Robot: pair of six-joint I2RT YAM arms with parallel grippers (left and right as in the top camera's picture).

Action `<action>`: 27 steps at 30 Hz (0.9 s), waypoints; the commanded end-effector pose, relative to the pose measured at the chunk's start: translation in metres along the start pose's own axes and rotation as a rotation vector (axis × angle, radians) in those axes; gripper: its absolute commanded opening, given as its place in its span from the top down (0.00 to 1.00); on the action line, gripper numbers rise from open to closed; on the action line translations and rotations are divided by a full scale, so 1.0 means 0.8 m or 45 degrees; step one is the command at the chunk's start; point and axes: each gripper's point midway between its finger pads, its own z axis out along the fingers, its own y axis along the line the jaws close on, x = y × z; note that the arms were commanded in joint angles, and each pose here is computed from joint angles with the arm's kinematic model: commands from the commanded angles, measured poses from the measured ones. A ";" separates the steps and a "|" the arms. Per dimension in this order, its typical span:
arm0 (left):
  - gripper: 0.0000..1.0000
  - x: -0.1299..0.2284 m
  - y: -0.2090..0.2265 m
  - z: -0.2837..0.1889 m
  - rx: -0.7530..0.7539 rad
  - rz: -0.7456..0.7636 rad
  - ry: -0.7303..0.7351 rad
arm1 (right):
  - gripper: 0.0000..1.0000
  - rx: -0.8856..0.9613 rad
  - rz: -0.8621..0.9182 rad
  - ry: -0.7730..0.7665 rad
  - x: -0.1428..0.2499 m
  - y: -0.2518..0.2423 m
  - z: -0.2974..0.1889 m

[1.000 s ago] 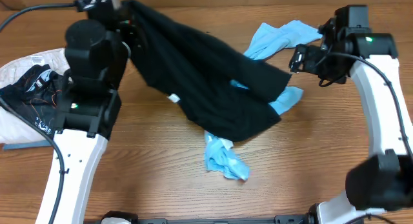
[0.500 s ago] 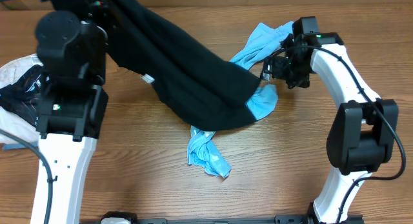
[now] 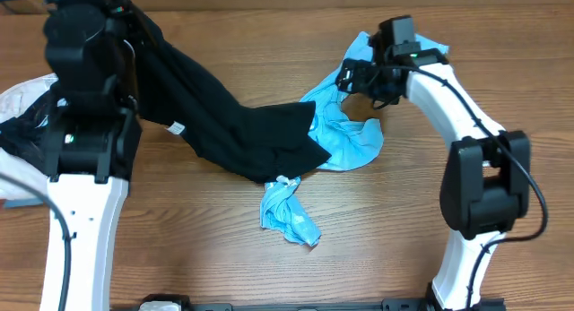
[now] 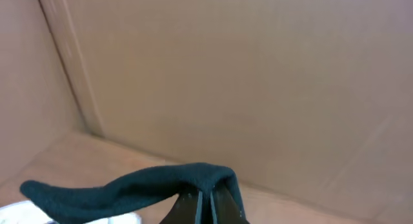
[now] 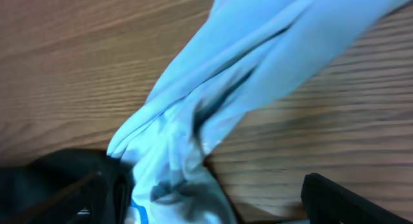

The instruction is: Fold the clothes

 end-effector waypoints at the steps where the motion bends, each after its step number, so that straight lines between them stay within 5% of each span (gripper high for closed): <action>1: 0.96 0.002 0.003 0.010 -0.027 0.031 0.020 | 0.00 0.004 0.002 0.045 0.014 0.008 0.025; 9: 0.96 0.021 0.005 0.013 -0.041 0.057 0.094 | 0.02 0.016 -0.020 0.123 0.043 0.013 0.080; 13: 0.96 0.028 0.007 0.012 -0.046 0.067 0.122 | 0.45 0.030 -0.033 0.143 0.053 0.012 0.097; 16: 0.96 0.032 0.008 0.012 -0.049 0.073 0.140 | 0.95 0.099 -0.015 0.140 0.053 -0.001 0.095; 21: 0.96 0.036 0.008 0.011 -0.049 0.078 0.156 | 0.96 0.365 0.058 0.124 0.033 -0.065 0.056; 27: 0.96 0.038 0.003 0.011 -0.015 0.076 0.164 | 0.96 0.791 0.222 -0.043 -0.032 -0.174 -0.088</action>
